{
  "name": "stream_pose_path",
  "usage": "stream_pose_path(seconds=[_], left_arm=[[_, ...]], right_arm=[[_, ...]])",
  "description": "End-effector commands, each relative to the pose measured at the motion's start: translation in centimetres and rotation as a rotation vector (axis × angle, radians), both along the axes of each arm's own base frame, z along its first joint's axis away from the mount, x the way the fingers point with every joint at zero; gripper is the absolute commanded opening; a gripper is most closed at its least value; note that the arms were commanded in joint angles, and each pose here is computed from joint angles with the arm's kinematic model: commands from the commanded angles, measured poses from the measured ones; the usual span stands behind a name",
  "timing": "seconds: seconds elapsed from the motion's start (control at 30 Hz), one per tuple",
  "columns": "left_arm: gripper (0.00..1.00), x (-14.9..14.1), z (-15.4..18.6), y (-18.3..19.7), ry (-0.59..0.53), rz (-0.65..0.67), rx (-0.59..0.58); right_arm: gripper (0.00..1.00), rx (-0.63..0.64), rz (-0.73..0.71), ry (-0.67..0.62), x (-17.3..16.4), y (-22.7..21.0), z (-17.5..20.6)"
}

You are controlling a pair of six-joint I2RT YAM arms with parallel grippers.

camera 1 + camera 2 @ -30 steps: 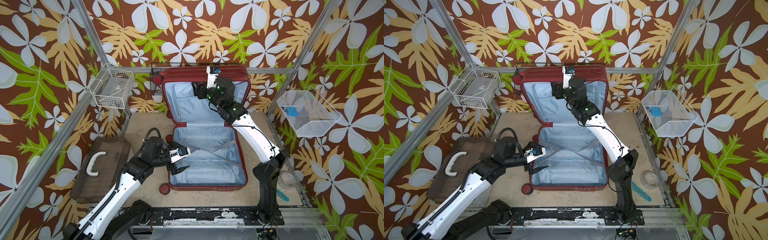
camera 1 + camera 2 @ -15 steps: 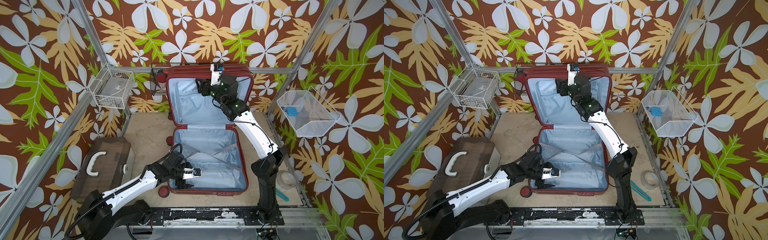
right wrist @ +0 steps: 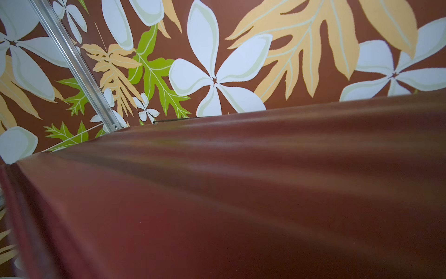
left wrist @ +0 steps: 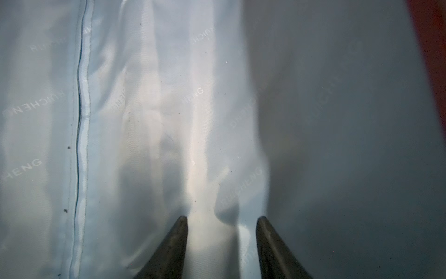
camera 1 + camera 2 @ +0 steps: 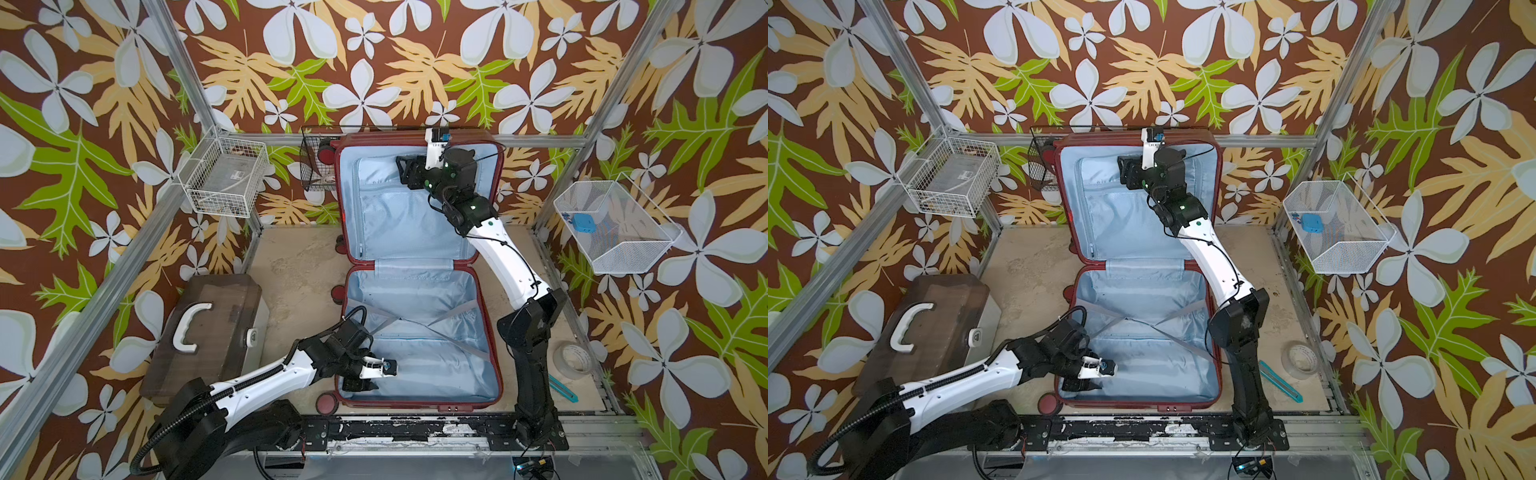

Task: Open the suitcase zippers
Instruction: Open the suitcase at the center of the board, then reset both arms

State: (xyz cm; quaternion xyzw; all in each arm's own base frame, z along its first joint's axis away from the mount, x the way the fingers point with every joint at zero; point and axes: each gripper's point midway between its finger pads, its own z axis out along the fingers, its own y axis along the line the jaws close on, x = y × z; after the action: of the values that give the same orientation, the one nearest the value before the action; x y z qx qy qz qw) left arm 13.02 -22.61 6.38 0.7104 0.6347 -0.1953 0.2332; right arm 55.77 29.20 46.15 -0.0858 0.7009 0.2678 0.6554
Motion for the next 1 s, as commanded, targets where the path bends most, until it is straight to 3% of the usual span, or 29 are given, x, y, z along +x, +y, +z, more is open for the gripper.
stream_pose_path(seconds=[0.0, 0.1, 0.27, 0.43, 0.53, 0.6, 0.7, 0.83, 0.97], left_arm=[[0.55, 0.1, 1.0, -0.5, -0.001, 0.001, -0.028], [0.62, 1.4, 3.3, -1.3, -0.046, 0.028, -0.067], [0.74, 5.6, 11.2, -2.1, -0.121, 0.162, -0.243], [0.85, 11.8, 19.2, 1.2, -0.225, 0.480, -0.481], [0.96, 16.8, 21.7, 7.0, -0.354, 0.847, -0.580], [1.00, 19.1, 21.8, 11.6, -0.433, 1.088, -0.619], [1.00, 20.5, 20.5, 15.4, -0.521, 1.259, -0.625], [1.00, 21.3, 17.0, 18.0, -0.574, 1.335, -0.625], [1.00, 21.6, 13.5, 20.1, -0.552, 1.399, -0.646]], right_arm=[[0.72, -0.006, 0.024, 0.046, -0.6, 0.0, -0.7], [0.74, -0.012, 0.043, 0.059, -2.7, -0.5, 0.0], [0.77, -0.052, 0.045, 0.091, -7.8, -2.7, -0.9], [0.82, -0.114, 0.001, 0.126, -13.1, -6.4, -4.1], [0.89, -0.167, -0.085, 0.140, -15.7, -9.9, -6.8], [0.93, -0.189, -0.143, 0.161, -16.9, -12.7, -9.5], [0.98, -0.211, -0.263, 0.203, -18.1, -17.8, -13.5], [1.00, -0.252, -0.425, 0.226, -19.6, -23.6, -18.7], [1.00, -0.322, -0.547, 0.227, -21.0, -27.7, -22.9]])
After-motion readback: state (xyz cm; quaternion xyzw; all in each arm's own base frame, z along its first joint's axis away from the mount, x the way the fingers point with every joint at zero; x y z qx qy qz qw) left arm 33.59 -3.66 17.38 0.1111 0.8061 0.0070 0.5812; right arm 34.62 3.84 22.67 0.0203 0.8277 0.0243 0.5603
